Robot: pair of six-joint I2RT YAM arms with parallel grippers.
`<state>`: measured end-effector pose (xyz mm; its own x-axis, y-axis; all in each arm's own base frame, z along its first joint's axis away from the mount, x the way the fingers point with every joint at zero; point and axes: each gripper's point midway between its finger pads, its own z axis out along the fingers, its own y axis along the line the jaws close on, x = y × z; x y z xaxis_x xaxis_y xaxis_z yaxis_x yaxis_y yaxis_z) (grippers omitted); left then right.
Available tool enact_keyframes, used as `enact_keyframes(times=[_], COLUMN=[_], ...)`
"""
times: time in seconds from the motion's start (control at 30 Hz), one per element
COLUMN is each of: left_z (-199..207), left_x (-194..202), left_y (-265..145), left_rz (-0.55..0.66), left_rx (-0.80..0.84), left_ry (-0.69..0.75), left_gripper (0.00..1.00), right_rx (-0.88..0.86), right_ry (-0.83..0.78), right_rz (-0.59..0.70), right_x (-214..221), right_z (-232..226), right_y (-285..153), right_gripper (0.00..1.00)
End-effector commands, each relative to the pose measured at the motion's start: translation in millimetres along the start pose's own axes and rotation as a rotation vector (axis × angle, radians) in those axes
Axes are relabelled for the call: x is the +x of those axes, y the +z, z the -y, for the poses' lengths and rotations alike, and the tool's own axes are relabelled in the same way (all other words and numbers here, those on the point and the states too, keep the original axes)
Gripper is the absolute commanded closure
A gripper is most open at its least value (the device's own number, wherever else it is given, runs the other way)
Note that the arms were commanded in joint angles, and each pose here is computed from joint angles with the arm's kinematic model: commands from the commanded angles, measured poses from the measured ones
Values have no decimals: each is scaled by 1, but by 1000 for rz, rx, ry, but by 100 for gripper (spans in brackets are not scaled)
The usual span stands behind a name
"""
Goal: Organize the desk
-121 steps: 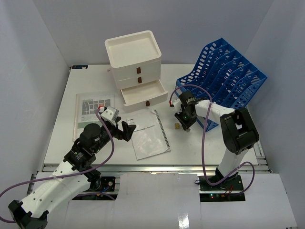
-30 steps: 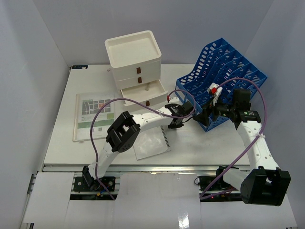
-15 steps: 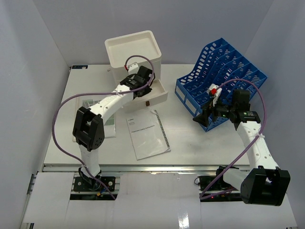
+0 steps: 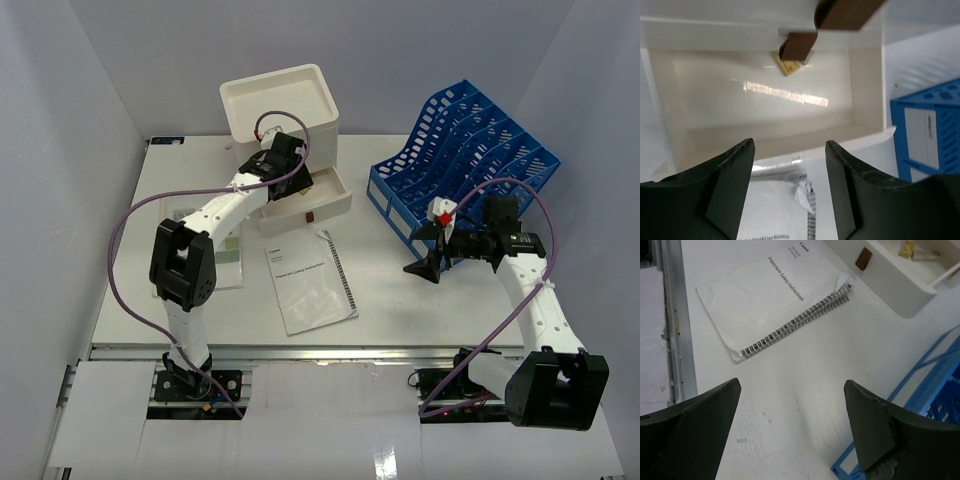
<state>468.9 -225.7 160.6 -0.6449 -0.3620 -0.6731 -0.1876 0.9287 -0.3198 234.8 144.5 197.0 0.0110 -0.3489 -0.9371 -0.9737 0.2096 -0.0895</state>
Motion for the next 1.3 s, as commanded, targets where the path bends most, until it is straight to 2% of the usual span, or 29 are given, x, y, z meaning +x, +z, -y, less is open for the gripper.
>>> enact_keyframes(times=[0.0,0.07,0.1,0.2,0.27,0.33,0.37,0.47,0.53,0.6,0.73,0.83,0.93,1.0,1.03,1.07,1.1,1.13,1.27], left_z=[20,3,-9,-42,-75,-97,-106,-147,-151,-156,-169,-171,-171,-171,-171,-171,-171,-171,-170], left_x=[-27,-21,-16,-13,13,22,26,34,28,18,15,13,11,11,12,12,12,12,13], left_y=[-79,-103,-118,-175,-178,-187,-193,-213,-234,-254,-262,-265,-268,-269,-268,-268,-268,-267,-264], left_rz=[154,213,247,393,389,404,418,505,589,679,719,731,745,745,742,741,741,739,729], left_rx=[288,322,344,396,354,315,302,215,236,250,207,201,205,206,206,206,206,204,204], left_ry=[195,237,260,326,369,400,414,427,386,361,303,296,289,291,291,293,293,294,299], left_gripper=[51,65,65,62,55,48,48,47,44,43,40,39,39,38,37,36,36,35,34], right_rx=[-223,-232,-234,-237,-203,-175,-190,-163,-162,-162,-107,14,241,359,467,521,571,591,612], right_ry=[-516,-608,-613,-680,-652,-692,-672,-650,-670,-683,-638,-617,-609,-613,-630,-654,-674,-687,-710], right_rz=[96,60,19,-119,-185,-236,-234,-353,-399,-415,-520,-551,-516,-492,-422,-369,-352,-352,-344], right_x=[8,13,13,11,8,-2,-6,-10,-7,-3,28,25,16,9,-9,-16,-19,-13,-6], right_z=[-54,-43,-33,-14,5,17,19,54,57,62,91,121,160,176,189,193,197,198,206], right_y=[13,23,33,71,101,133,148,204,228,252,289,304,319,317,317,315,310,309,319], right_gripper=[9,4,9,28,34,46,51,75,81,80,79,76,70,56,43,37,18,9,10])
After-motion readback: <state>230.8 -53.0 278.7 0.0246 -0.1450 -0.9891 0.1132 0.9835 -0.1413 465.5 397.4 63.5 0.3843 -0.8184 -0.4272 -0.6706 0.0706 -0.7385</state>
